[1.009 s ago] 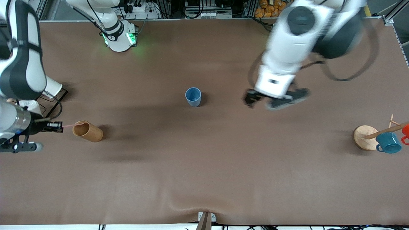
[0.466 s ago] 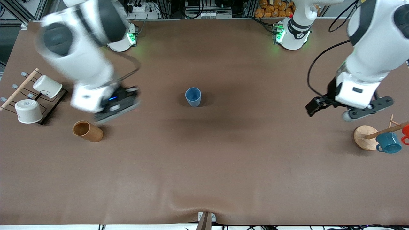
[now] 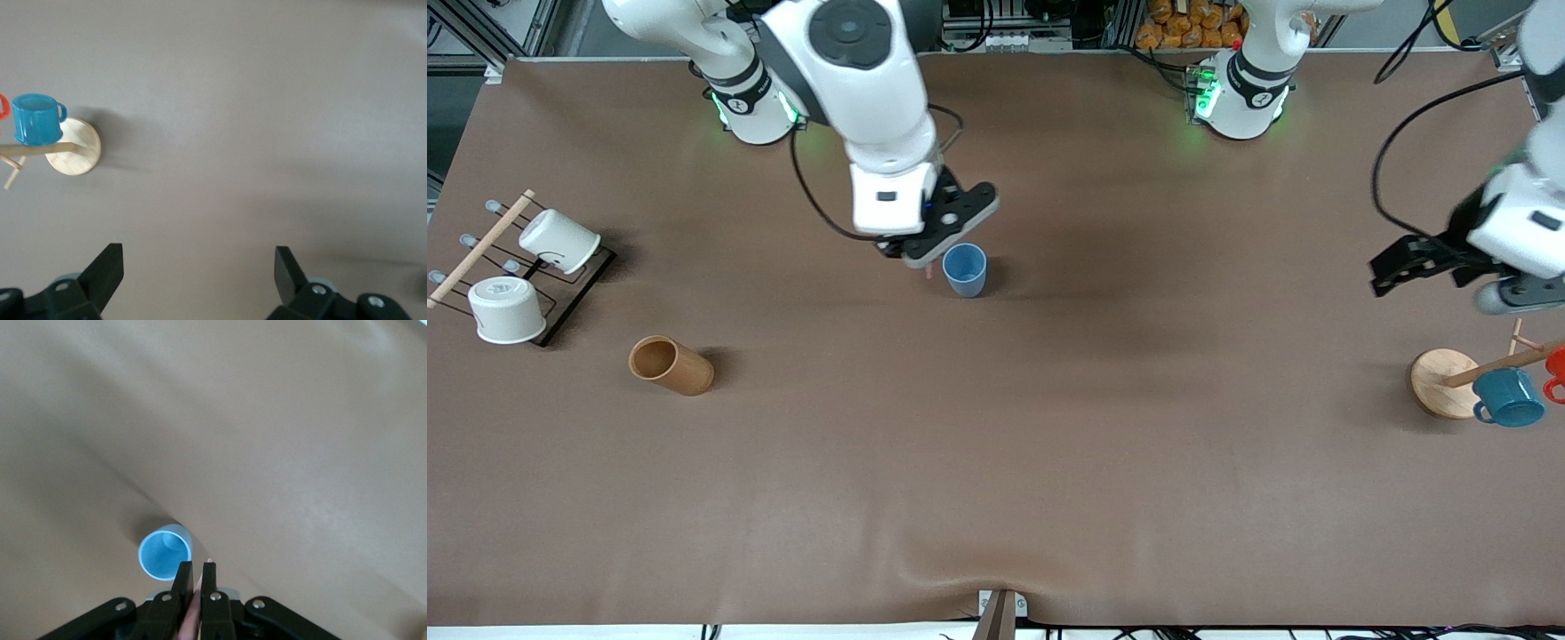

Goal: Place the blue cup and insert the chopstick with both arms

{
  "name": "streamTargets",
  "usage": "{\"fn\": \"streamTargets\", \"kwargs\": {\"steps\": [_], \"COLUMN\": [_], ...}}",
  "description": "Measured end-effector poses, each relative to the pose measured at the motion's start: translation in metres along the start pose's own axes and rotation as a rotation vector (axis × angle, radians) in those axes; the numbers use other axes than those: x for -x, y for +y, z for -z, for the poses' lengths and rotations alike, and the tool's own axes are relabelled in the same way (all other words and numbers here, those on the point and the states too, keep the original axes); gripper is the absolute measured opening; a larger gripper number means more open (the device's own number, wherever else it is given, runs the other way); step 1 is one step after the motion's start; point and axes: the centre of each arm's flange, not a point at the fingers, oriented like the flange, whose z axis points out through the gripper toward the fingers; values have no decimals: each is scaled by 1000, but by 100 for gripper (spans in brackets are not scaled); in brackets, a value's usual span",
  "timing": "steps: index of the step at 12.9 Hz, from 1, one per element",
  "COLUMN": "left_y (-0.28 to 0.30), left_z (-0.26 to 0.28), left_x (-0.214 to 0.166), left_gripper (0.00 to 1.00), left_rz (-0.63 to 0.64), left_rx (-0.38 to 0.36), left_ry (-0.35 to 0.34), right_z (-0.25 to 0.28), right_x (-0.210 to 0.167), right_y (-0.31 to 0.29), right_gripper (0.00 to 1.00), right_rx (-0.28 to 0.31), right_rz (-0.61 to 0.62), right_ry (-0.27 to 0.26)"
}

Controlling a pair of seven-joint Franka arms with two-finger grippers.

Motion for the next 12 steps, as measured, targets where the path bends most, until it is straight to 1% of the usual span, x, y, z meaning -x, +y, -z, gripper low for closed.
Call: {"fn": "streamTargets", "kwargs": {"steps": [1, 2, 6, 8, 10, 12], "left_y": [-10, -16, -26, -27, -26, -24], "left_z": [0, 1, 10, 16, 19, 19], "left_x": [1, 2, 8, 14, 16, 17], "left_gripper": [100, 100, 100, 100, 100, 100], "left_rz": [-8, -15, -88, -98, -101, -104], "left_rx": [4, 5, 6, 7, 8, 8], "left_ry": [-11, -18, -23, -31, -33, -38], "right_z": [-12, -27, -75, -90, -103, -115], "right_x": [0, 1, 12, 15, 14, 11], "right_y": [-11, -20, -66, -74, -77, -78], "right_gripper": [9, 9, 9, 9, 9, 9], "right_rx": [-2, -3, -2, 1, 3, 2], "right_rz": [-4, -13, -50, -56, -70, -77], "right_ry": [1, -9, -78, -103, -116, -115]}}
